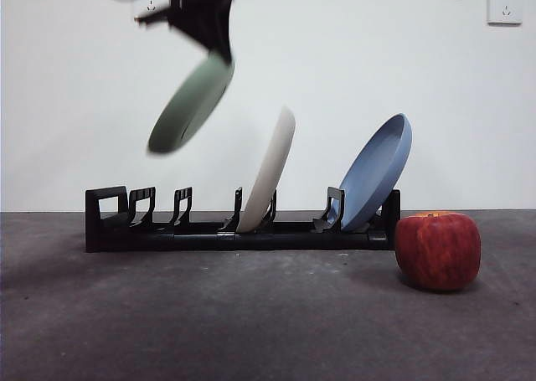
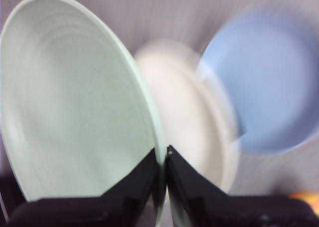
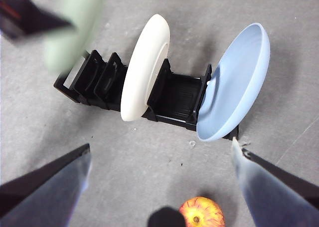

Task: Take the green plate from the plate rack,put the plate on the table,take the apple from the table,put the apple in the plate

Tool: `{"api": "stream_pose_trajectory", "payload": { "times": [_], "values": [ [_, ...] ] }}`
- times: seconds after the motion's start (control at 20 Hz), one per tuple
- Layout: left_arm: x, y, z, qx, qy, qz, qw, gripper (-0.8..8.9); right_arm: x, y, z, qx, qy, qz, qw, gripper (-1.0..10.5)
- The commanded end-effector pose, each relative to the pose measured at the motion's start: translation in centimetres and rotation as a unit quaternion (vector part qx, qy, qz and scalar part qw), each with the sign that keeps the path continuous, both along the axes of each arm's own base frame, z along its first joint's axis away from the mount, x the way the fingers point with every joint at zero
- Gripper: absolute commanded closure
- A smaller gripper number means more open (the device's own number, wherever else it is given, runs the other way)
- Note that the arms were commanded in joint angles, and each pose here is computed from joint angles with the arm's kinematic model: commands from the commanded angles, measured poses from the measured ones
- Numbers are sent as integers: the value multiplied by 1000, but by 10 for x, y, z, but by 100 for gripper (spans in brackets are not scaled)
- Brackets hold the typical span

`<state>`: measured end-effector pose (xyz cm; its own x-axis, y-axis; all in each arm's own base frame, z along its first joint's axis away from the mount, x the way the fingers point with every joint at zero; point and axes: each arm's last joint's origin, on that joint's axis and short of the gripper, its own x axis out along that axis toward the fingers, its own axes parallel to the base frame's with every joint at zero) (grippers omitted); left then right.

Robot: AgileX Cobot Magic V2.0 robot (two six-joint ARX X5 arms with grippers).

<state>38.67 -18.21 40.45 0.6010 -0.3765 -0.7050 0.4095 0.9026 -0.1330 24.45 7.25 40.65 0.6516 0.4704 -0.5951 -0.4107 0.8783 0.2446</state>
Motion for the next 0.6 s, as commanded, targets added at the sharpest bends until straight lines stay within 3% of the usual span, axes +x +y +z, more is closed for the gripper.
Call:
{"api": "stream_pose_trajectory", "payload": {
  "times": [0.05,0.2,0.4,0.6],
  "values": [
    [-26,-3,48,-25,-68,-21,997,822,1,1,0,1,1,-1,1000,474],
    [-76,-1,102,-52,-142,-57,987,822,1,1,0,1,0,0,1000,474],
    [-146,6,151,-98,-230,-105,962,822,1,1,0,1,-1,-1,1000,474],
    [-204,12,173,-82,-266,-133,951,822,1,0,0,-6,-4,5,1000,474]
  ]
}}
